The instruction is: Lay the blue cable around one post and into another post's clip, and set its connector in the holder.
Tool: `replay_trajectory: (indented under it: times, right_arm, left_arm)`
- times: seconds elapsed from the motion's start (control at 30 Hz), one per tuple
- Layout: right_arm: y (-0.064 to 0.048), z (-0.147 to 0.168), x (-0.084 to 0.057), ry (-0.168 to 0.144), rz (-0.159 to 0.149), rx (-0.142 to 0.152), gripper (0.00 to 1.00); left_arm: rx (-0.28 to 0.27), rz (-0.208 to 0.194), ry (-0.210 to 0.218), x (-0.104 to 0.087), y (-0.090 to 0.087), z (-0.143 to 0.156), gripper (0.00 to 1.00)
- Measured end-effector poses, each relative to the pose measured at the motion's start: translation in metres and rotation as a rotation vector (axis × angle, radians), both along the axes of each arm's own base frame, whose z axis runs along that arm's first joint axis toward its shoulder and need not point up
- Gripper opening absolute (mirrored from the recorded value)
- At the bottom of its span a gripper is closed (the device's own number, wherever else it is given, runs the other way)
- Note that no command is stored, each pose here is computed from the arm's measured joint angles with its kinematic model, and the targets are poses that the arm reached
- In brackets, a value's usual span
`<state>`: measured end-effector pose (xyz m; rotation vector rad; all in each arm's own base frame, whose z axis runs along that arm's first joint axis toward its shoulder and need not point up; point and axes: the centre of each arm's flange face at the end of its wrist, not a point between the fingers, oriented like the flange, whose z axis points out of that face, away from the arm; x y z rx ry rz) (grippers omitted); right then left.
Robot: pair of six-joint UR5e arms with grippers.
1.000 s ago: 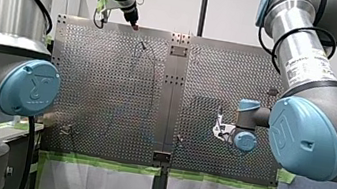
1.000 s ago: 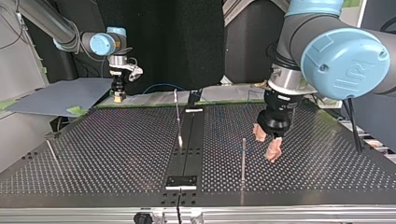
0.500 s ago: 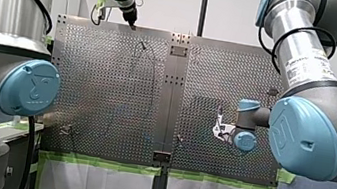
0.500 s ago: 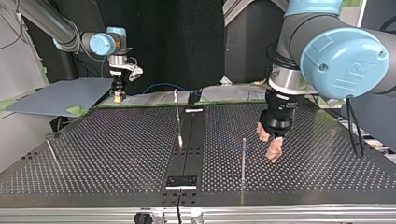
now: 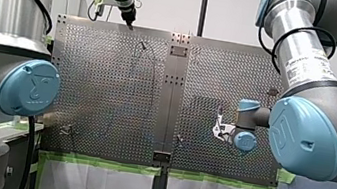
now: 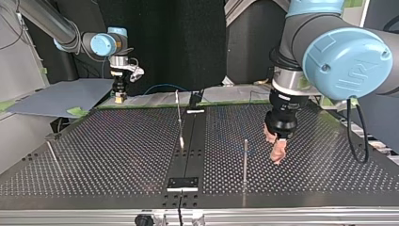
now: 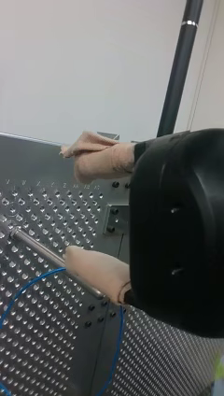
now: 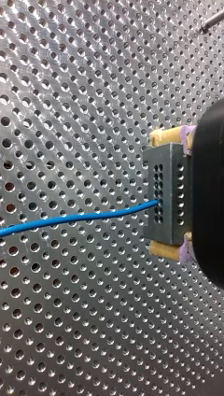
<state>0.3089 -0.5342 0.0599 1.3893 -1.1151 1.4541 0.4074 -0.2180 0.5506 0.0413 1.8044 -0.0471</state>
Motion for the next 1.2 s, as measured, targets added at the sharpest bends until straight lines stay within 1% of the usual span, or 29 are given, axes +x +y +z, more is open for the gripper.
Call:
replay_trajectory:
  times: [0.23, 0.33, 0.57, 0.9, 1.0, 1.2]
  right_arm:
    - [0.000, 0.000, 0.000, 0.001, 0.000, 0.000, 0.00]
    - [0.000, 0.000, 0.000, 0.002, 0.000, 0.000, 0.00]
    - [0.000, 0.000, 0.000, 0.003, 0.000, 0.001, 0.00]
    - [0.000, 0.000, 0.000, 0.004, 0.000, 0.003, 0.00]
    - [0.000, 0.000, 0.000, 0.004, 0.000, 0.002, 0.00]
    - [0.000, 0.000, 0.000, 0.003, 0.000, 0.000, 0.00]
  left_arm:
    - [0.061, -0.013, -0.003, 0.000, 0.000, 0.000, 1.00]
    - [0.077, -0.017, -0.004, 0.000, 0.000, 0.000, 1.00]
    - [0.083, -0.018, -0.004, 0.000, 0.000, 0.000, 1.00]
    - [0.074, -0.028, -0.005, 0.000, -0.001, 0.000, 1.00]
    - [0.078, -0.016, -0.009, 0.000, 0.002, 0.002, 1.00]
    - [0.082, 0.037, -0.018, -0.002, 0.010, 0.006, 1.00]
